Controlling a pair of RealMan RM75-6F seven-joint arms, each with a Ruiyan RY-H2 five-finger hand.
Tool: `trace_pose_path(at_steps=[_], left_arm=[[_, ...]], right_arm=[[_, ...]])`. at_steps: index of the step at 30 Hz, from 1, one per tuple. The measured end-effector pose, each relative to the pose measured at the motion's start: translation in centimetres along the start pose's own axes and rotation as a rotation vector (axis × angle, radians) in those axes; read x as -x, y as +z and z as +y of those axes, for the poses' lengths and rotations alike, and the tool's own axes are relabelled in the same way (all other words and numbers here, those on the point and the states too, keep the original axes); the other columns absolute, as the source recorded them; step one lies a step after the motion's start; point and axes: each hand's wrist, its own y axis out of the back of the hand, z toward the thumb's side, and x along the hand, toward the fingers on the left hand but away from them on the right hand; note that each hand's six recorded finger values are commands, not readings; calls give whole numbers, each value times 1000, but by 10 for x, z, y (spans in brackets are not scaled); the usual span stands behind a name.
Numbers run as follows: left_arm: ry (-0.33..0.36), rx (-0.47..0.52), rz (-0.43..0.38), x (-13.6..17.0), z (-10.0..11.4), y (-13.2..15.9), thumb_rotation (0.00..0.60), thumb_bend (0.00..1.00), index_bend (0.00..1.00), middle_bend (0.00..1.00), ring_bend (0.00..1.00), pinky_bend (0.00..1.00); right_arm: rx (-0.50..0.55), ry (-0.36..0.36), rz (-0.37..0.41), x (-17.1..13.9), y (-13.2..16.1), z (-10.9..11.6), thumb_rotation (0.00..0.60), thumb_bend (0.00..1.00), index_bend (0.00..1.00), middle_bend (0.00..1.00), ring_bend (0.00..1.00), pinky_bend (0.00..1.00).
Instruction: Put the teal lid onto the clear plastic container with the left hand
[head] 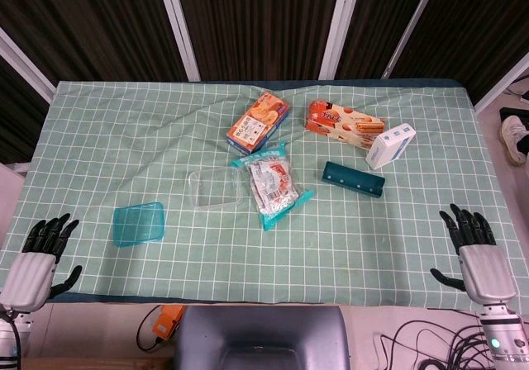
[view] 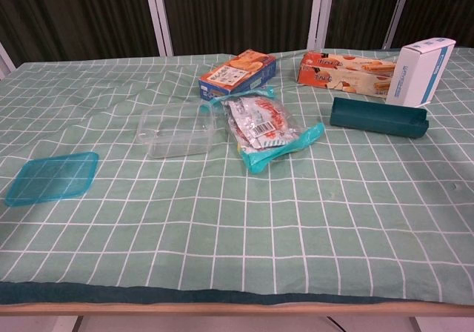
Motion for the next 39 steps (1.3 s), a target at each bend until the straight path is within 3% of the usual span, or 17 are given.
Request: trace_pose_path(at_steps=[8,15,22,28,39], left_arm=[[-84,107,-85,-16,-14,9,600,296,0,0,0,0],[-188,271,-195,-55,-37,13,600,248,0,0,0,0],[-271,290,-254,-98,-69,23,600,238,0,0,0,0],[-355,372,-273,-122,-92,41,600,221,0,0,0,0],[-389,372,-252,-149,-110,45,600,222,0,0,0,0]], right_arm=[[12,5,-12,-3,-7,2,600,163,0,0,0,0],[3,12,-10,-6,-7,0,600,163,0,0,0,0],[-2,31,-7,-3,-6,-5,600,163,0,0,0,0],[-7,46,-4,-1,-3,-8,600,163,0,0,0,0],[-4,58,-1,1,-2,-9,600,163,0,0,0,0]])
